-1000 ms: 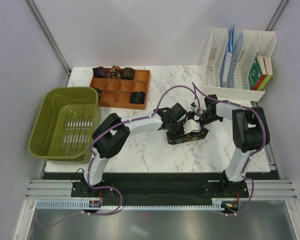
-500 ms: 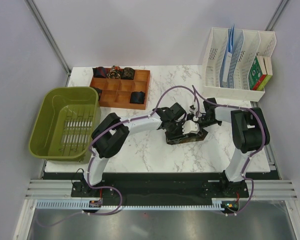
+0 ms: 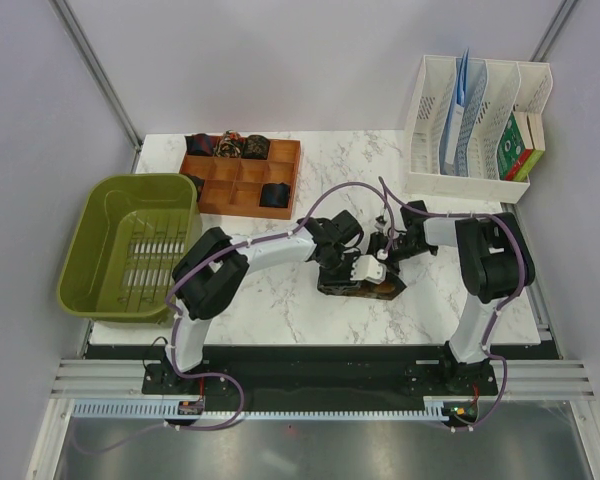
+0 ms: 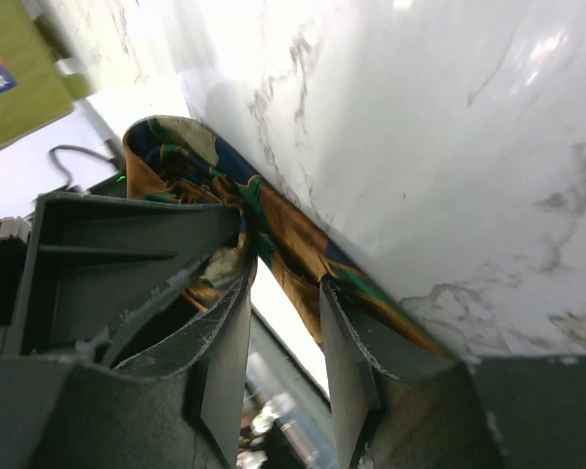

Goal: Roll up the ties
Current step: Roll the tie at the center of the board.

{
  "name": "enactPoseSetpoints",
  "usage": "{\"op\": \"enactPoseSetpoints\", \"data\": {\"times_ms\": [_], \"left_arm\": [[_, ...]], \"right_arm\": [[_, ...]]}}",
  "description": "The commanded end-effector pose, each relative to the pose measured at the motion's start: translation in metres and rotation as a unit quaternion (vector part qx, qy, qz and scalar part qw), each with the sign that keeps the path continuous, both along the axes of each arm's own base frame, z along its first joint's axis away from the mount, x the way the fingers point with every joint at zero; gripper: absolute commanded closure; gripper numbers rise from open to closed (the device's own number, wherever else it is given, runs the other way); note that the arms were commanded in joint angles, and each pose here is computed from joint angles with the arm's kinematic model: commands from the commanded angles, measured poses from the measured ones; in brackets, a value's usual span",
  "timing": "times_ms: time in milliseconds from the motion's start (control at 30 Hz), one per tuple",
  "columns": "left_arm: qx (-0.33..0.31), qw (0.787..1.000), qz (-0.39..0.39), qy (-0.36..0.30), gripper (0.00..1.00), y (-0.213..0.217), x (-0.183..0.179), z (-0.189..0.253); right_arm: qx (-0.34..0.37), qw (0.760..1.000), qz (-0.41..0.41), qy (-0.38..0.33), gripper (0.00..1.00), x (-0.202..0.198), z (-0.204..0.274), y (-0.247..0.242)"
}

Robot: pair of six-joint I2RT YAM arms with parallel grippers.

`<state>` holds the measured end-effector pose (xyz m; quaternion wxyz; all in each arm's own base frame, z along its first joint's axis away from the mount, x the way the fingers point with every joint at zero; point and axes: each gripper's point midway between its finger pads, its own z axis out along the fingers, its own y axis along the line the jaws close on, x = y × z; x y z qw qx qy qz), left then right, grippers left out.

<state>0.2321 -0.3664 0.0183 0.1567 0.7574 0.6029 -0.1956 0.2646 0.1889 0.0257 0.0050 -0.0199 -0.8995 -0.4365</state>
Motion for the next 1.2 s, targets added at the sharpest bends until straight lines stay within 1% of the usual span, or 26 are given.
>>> {"op": "enactPoseSetpoints", "data": {"times_ms": [0,200,267,367,500,633,733,833,1067,1167], "left_arm": [[0.143,0.985,0.015,0.094,0.70,0.071,-0.036,-0.045],[0.099,0.990,0.064,0.077,0.71,0.052,-0.014,-0.020],[0.092,0.990,0.075,0.072,0.72,0.049,-0.011,-0.019],[0.102,0.988,0.086,0.072,0.72,0.050,-0.009,-0.027],[0.115,0.985,0.098,0.088,0.73,0.052,-0.012,-0.044],[0.106,0.981,0.120,0.106,0.73,0.045,-0.016,-0.047],[0.097,0.981,0.120,0.116,0.72,0.044,-0.020,-0.048],[0.091,0.982,0.116,0.120,0.71,0.043,-0.022,-0.047],[0.092,0.982,0.121,0.115,0.71,0.043,-0.019,-0.048],[0.091,0.982,0.124,0.113,0.71,0.043,-0.017,-0.048]], "right_arm": [[-0.037,0.999,-0.003,0.028,0.57,-0.010,-0.032,-0.007],[-0.055,0.998,0.002,0.038,0.57,-0.014,-0.041,-0.011],[-0.059,0.998,0.001,0.032,0.57,-0.012,-0.040,-0.013],[-0.058,0.998,0.000,0.024,0.57,-0.008,-0.036,-0.012],[-0.027,1.000,-0.002,-0.007,0.58,0.012,-0.012,-0.003],[0.021,0.999,-0.014,-0.032,0.57,0.024,0.025,0.009],[0.039,0.998,-0.013,-0.039,0.56,0.022,0.042,0.016],[0.044,0.998,-0.004,-0.039,0.55,0.012,0.044,0.023],[0.041,0.999,0.005,0.004,0.55,-0.015,0.023,0.030],[0.041,0.999,0.001,0.005,0.55,-0.014,0.018,0.033]]}}
